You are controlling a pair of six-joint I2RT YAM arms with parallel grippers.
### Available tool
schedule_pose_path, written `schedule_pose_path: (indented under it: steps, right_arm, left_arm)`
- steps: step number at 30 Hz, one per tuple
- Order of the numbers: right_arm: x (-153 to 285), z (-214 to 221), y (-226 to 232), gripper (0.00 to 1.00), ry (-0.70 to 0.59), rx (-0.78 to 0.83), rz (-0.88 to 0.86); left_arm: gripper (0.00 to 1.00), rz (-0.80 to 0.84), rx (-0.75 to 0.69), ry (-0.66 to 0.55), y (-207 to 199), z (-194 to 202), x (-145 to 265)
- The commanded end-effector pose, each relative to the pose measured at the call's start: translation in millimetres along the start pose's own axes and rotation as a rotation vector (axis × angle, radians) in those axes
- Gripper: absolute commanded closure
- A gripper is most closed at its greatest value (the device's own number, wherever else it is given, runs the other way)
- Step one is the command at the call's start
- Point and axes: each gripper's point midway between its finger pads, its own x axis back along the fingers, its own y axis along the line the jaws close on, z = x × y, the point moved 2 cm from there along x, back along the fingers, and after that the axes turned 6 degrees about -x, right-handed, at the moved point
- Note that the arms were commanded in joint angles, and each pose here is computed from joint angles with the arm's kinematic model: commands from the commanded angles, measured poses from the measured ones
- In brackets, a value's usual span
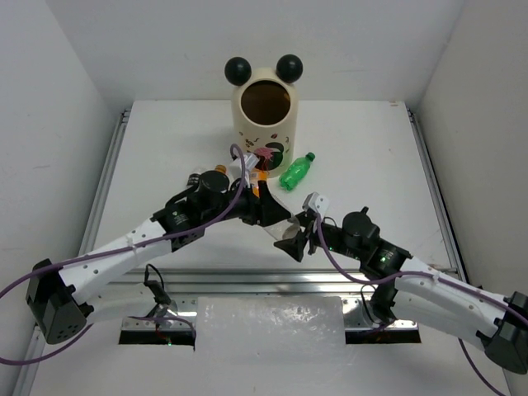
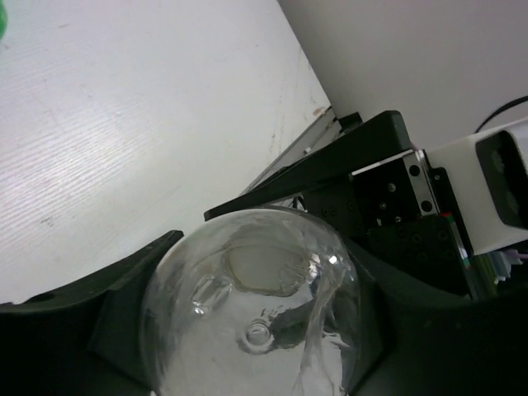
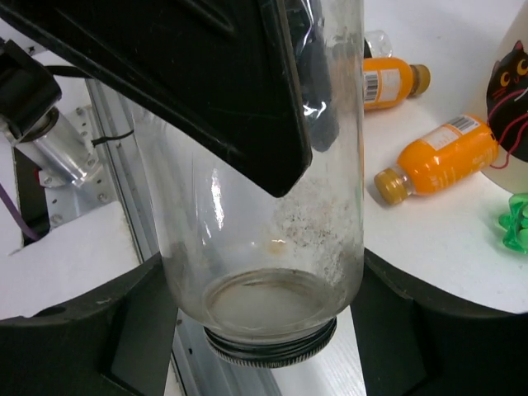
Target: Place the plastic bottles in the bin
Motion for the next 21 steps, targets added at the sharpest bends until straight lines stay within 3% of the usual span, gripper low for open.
schedule_pose_path:
  steps: [1,2,3,4,6,7,8,11,13,17,21]
  right_arm:
    - [0,-47,11,0.76,-0.153,0.046,-0.041]
    - [0,-48,8,0.65,-0.159,0.038,-0.019]
    - [0,-51,2,0.47,-0.169,0.034,0.021]
    - [2,-49,-3,0.02,-0.157,0.018,0.055]
    - [10,-48,-25,0.01,-0.153,-0.007,0.208]
    - [15,-47,-36,0.01,-0.153,-0.034,0.287]
    - [22,-45,-50,0.01,-0.149,-0.055,0.39]
    - [78,-9,-105,0.01,-0.042,-0.194,0.896]
    - [99,-4,-117,0.01,-0.056,-0.234,1.047]
    - [109,2,-119,0.01,-0.018,-0.227,1.089]
    - [112,4,-120,0.01,0.001,-0.231,1.095]
  left_arm:
    - [1.0,0.092,-0.039,-0.08,-28,-27,8]
    - [1.0,0.113,-0.044,-0.084,-32,-28,11]
    - [1.0,0.121,-0.047,-0.1,-36,-33,13]
    - [1.0,0.095,-0.053,-0.136,-35,-41,18]
    - [1.0,-0.015,-0.06,-0.183,-30,-62,26]
    - [1.0,-0.159,-0.076,-0.268,-13,-84,31]
    - [1.0,-0.207,-0.088,-0.357,-22,-116,45]
    - [1.0,-0.533,-0.139,-0.488,10,-165,59]
    - [1.0,-0.689,-0.152,-0.569,22,-193,69]
    - [1.0,-0.774,-0.176,-0.657,29,-253,65]
    - [1.0,-0.862,-0.208,-0.588,73,-279,23]
